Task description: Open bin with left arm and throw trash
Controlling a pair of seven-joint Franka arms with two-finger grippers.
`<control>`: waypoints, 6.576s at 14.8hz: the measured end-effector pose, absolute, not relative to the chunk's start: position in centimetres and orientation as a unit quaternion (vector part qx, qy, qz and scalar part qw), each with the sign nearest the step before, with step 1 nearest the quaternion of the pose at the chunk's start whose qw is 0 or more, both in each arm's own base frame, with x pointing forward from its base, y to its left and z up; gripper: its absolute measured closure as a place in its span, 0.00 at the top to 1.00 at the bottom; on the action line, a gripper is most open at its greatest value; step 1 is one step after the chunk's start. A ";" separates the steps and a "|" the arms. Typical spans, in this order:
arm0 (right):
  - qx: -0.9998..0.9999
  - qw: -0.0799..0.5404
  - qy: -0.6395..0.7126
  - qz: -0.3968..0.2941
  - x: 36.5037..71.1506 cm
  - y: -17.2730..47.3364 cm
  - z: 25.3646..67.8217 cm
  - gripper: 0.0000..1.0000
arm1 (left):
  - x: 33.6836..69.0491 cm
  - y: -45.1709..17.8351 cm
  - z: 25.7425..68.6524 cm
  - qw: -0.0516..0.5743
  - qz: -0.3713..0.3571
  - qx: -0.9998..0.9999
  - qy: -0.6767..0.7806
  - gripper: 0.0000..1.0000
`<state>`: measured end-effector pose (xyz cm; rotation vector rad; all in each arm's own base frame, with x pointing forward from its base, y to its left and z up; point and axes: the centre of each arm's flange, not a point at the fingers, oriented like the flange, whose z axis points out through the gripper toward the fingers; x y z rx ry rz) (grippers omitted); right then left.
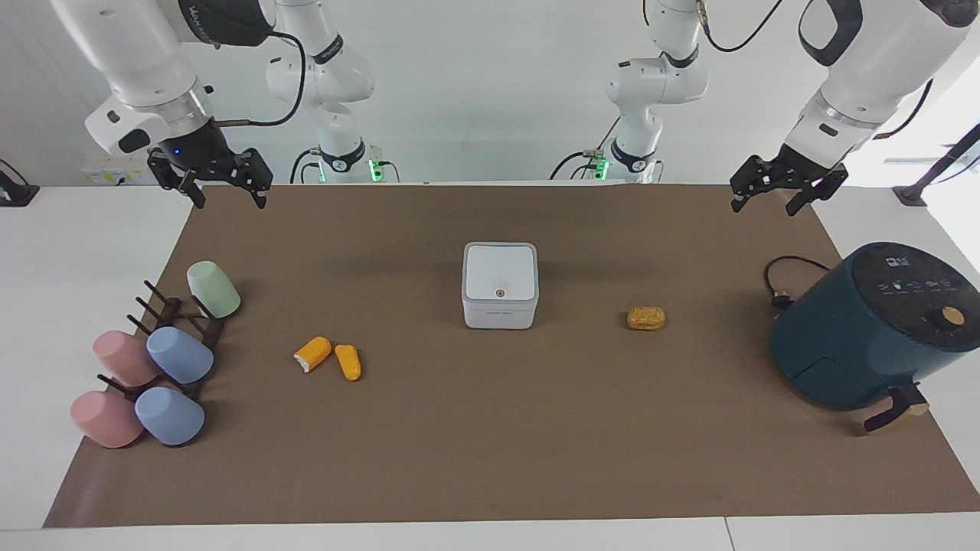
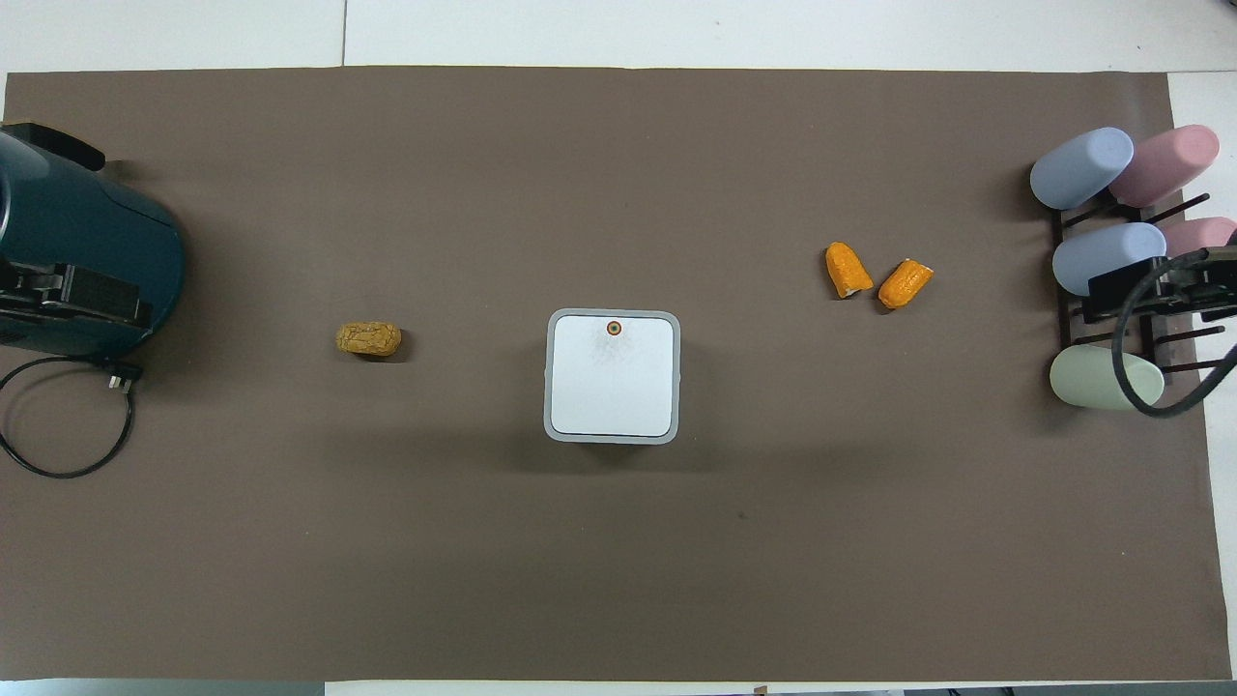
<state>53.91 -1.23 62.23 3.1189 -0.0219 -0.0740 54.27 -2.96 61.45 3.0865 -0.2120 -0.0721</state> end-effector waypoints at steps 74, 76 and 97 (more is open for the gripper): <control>0.967 -0.107 -0.231 0.013 52.9 35.1 44.6 1.00 | 57.2 -5.7 60.3 0.023 0.013 0.996 -0.081 1.00; 0.975 -0.103 -0.192 0.037 55.2 32.2 45.5 1.00 | 57.4 -6.0 58.7 0.023 0.016 0.996 -0.083 1.00; 0.992 -0.025 0.108 0.061 58.4 13.4 32.0 1.00 | 55.8 -13.8 29.8 0.020 0.011 1.000 -0.013 1.00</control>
